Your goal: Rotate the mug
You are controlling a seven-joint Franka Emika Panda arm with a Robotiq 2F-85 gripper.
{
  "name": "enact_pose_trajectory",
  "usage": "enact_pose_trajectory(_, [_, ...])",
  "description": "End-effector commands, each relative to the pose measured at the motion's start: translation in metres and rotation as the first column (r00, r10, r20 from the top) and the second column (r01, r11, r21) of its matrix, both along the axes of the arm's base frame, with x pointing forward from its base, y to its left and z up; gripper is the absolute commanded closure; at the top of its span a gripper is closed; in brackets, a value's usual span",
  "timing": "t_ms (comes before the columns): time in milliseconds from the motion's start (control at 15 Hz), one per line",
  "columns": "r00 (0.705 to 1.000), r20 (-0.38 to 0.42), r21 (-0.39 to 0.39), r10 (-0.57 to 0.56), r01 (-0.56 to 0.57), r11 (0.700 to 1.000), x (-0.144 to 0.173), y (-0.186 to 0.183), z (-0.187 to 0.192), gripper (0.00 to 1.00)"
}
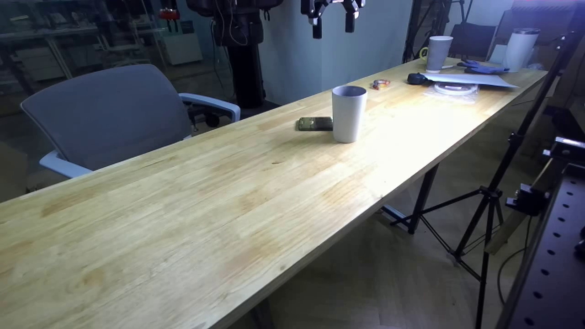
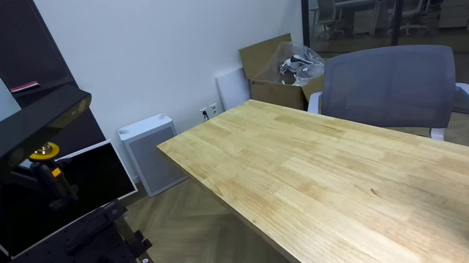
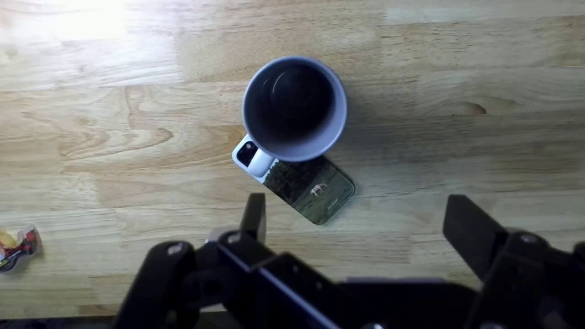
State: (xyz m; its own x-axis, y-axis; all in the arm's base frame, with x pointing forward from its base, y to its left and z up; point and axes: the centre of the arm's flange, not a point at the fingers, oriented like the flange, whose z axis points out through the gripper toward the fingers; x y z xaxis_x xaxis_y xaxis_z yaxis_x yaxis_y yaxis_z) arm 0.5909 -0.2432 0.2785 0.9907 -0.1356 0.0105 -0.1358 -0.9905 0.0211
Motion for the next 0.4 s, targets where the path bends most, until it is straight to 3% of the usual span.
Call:
enact_pose_trajectory(0, [0.993, 0.017, 0.088, -0.12, 0.118, 0.989, -0.0006, 0.003, 0.0088, 0.0])
enact_pose_trajectory(67, [0.991, 0.019, 0.076, -0.13, 0.128, 0.989, -0.0014, 0.0032, 0.0083, 0.0])
enact_pose_trajectory(133, [0.997, 0.009, 0.067, -0.07, 0.069, 0.995, -0.0021, -0.0005, 0.0011, 0.0])
enact_pose_trajectory(333, [0.996, 0.009, 0.068, -0.089, 0.088, 0.994, -0.0019, -0.0001, 0.0012, 0.0])
